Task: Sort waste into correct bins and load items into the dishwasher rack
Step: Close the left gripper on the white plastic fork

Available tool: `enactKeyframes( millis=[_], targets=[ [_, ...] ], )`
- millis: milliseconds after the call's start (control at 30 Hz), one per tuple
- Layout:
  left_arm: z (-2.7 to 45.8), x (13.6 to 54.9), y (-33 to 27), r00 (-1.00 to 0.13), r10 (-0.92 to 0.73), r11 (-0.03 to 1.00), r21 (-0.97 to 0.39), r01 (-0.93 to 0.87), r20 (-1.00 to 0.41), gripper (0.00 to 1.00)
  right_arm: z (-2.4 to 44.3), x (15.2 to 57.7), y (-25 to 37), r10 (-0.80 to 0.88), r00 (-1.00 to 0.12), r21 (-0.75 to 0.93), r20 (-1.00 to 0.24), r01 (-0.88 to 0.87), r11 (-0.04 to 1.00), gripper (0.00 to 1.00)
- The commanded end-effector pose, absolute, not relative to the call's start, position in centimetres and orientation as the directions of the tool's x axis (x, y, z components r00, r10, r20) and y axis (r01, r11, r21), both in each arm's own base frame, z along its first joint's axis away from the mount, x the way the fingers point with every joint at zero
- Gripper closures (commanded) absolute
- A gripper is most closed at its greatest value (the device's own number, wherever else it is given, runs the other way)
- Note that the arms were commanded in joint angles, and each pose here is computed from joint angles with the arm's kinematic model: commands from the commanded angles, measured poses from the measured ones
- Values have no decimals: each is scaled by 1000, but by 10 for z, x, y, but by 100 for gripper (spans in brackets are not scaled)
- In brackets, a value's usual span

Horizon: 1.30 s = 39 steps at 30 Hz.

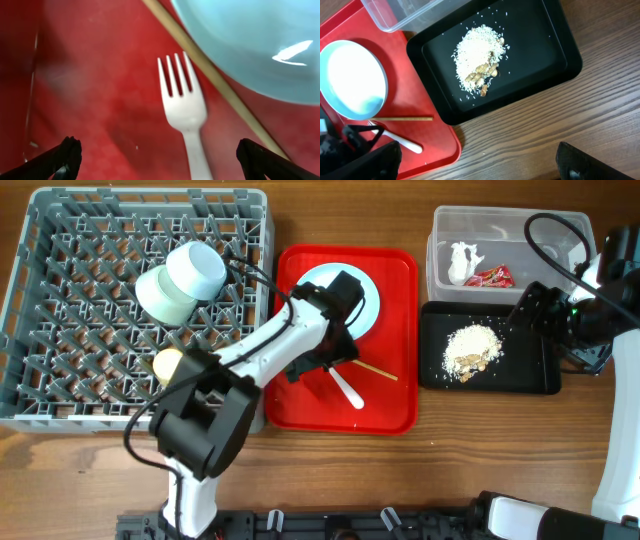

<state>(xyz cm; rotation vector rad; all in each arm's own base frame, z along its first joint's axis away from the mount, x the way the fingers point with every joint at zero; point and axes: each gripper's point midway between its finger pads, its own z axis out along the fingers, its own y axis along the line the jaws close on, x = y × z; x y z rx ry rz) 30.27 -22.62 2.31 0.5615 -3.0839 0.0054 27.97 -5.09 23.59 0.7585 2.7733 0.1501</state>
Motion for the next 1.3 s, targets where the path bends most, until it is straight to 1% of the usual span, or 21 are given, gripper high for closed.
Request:
enactKeyframes(
  millis=[0,367,467,633,700,733,767,867,933,1133,1200,1267],
  targets=[
    [9,303,-217,-926,-377,925,49,-377,1,0,240,278,-54,497,-832,152,-246,473,868,0],
    [-14,309,-218,-926,-377,924,65,-377,-1,0,240,278,-54,497,-832,152,-247,473,868,0],
    [-15,314,-222,-926,-377,925,47,-377,-14,5,240,278,-54,497,-832,152,-246,473,868,0],
    [-15,321,-224,-925,-378,925,28,-379,-38,9,240,278,-54,497,-832,151,-246,474,867,0],
    [-15,323,-225,-925,-378,925,22,-380,-44,12,240,278,-54,497,-832,152,-246,473,868,0],
    [-15,325,-224,-924,-378,925,25,-380,-58,23,240,278,-54,497,-832,152,-246,473,868,0],
    [-15,326,-222,-923,-378,924,28,-381,-66,25,240,278,-54,497,-832,152,-245,473,868,0],
    [-15,328,-219,-921,-380,923,36,-384,-80,34,240,278,-54,497,-832,152,-245,474,868,0],
    [-15,330,-217,-918,-388,919,36,-392,-80,43,240,278,-54,497,-832,152,-245,474,867,0],
    [-15,334,-210,-910,-407,911,35,-410,-76,50,240,276,-54,498,-833,150,-240,475,867,0],
    [-15,333,-212,-911,-407,912,27,-410,-64,53,240,276,-53,498,-834,150,-239,475,867,0],
    [-16,329,-218,-912,-408,913,8,-409,-33,54,240,276,-53,498,-834,150,-239,475,867,0]
  ],
)
